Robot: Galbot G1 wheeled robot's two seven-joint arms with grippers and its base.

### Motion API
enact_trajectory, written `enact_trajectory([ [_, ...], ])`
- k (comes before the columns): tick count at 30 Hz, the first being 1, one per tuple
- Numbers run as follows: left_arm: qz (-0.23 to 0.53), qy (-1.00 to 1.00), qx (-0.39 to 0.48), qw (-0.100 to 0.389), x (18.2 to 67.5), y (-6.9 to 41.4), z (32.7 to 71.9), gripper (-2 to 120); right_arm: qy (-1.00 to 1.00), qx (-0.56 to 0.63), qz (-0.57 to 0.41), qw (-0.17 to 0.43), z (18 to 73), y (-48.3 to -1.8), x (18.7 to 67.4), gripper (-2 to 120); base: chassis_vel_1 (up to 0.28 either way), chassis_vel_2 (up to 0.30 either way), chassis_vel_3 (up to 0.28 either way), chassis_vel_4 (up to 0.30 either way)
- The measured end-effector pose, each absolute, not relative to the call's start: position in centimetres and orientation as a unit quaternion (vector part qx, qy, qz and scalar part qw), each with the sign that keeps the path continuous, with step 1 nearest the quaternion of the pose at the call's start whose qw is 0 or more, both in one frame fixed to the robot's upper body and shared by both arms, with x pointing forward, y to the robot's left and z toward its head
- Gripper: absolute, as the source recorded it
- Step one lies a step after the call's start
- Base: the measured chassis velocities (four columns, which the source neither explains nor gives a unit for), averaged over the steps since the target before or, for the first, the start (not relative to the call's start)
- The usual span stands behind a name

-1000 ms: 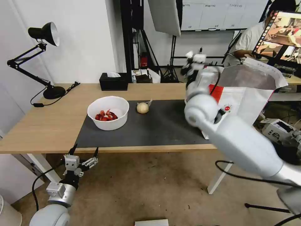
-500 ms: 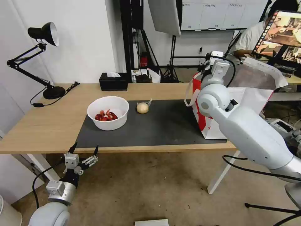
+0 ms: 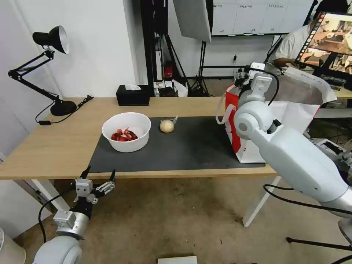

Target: Pick up the trash from the table and place it into the takeout bag.

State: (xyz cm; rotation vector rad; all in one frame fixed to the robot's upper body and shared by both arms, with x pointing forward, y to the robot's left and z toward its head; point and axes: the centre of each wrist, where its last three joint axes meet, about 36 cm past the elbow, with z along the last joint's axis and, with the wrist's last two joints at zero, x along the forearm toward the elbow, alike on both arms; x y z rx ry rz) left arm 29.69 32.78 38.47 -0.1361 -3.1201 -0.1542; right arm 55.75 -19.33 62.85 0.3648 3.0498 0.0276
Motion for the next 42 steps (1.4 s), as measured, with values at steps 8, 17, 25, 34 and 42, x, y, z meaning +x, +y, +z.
enact_trajectory([
  [8, -0.051, -0.998, -0.043, 0.002, 29.7, 33.0, 39.0, 100, 0.993, 0.110, 0.012, 0.029, 62.4, -19.1, 55.1, 96, 0.000, 0.000, 0.000, 0.000],
  [17, -0.051, -0.998, -0.038, 0.003, 29.5, 33.2, 39.1, 100, 0.998, 0.006, 0.042, 0.037, 62.2, -19.7, 51.7, 100, 0.000, 0.000, 0.000, 0.000],
  [25, -0.051, -0.998, -0.038, 0.001, 29.5, 33.2, 39.2, 100, 0.991, -0.114, 0.057, 0.046, 58.6, -20.4, 47.5, 100, 0.000, 0.000, 0.000, 0.000],
  [34, -0.052, -0.998, -0.038, -0.001, 29.3, 33.1, 39.1, 100, 0.983, -0.173, 0.054, 0.032, 51.3, -21.7, 41.8, 100, 0.000, 0.000, 0.000, 0.000],
  [42, -0.052, -0.998, -0.037, -0.008, 29.2, 32.7, 38.9, 100, 0.985, -0.168, 0.022, 0.031, 46.1, -24.4, 36.9, 100, 0.000, 0.000, 0.000, 0.000],
])
